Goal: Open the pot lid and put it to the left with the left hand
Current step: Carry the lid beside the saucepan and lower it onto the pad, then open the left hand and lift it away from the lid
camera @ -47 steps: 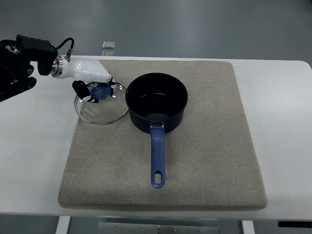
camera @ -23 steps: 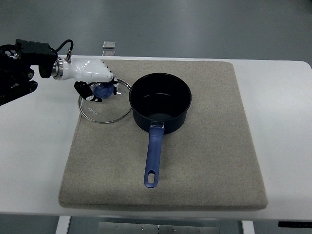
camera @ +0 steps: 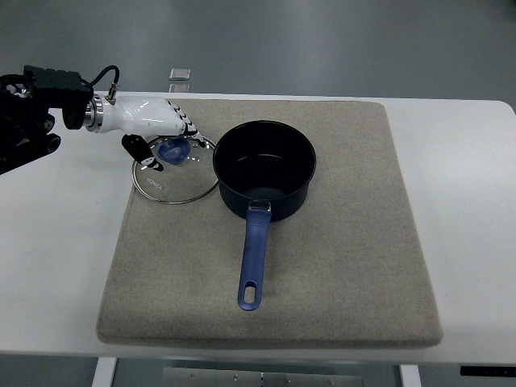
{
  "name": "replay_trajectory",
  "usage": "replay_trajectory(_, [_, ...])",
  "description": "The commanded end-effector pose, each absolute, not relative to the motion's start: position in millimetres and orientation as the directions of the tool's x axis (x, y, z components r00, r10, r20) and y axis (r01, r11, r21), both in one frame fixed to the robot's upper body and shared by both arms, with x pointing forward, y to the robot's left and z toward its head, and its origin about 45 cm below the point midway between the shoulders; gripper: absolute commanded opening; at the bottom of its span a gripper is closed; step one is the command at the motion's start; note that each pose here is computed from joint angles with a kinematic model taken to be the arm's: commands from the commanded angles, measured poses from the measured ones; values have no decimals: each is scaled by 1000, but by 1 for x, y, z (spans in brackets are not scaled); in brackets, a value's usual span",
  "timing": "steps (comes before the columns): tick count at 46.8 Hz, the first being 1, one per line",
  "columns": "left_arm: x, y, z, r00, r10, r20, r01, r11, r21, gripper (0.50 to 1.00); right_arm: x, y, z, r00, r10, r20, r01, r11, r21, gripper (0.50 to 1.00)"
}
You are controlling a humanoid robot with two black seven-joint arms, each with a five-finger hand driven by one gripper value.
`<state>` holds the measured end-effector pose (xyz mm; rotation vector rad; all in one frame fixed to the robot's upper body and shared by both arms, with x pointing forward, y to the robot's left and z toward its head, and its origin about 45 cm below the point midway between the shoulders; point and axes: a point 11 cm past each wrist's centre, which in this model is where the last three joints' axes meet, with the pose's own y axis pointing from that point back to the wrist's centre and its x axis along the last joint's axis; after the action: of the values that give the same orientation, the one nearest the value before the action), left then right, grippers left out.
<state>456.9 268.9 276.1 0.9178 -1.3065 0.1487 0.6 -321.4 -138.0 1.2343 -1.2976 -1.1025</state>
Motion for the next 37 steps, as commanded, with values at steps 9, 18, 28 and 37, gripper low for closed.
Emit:
replay_trajectory(9, [461, 268, 287, 296, -345, 891, -596, 662, 455, 855, 0, -321, -138, 12, -998, 68, -94, 67, 993, 917])
replay_trajectory(18, [468, 263, 308, 261, -267, 928, -626, 685, 373, 879, 0, -321, -138, 12, -998, 68, -94, 67, 993, 917])
replay_trajectory(28, [474, 257, 326, 248, -156, 956, -652, 703, 284, 911, 0, -321, -138, 12, -998, 68, -94, 67, 993, 917])
replay_trajectory(37, [488, 260, 348, 207, 134, 969, -742, 667, 66, 926, 0, -321, -138, 12, -998, 68, -94, 67, 993, 917])
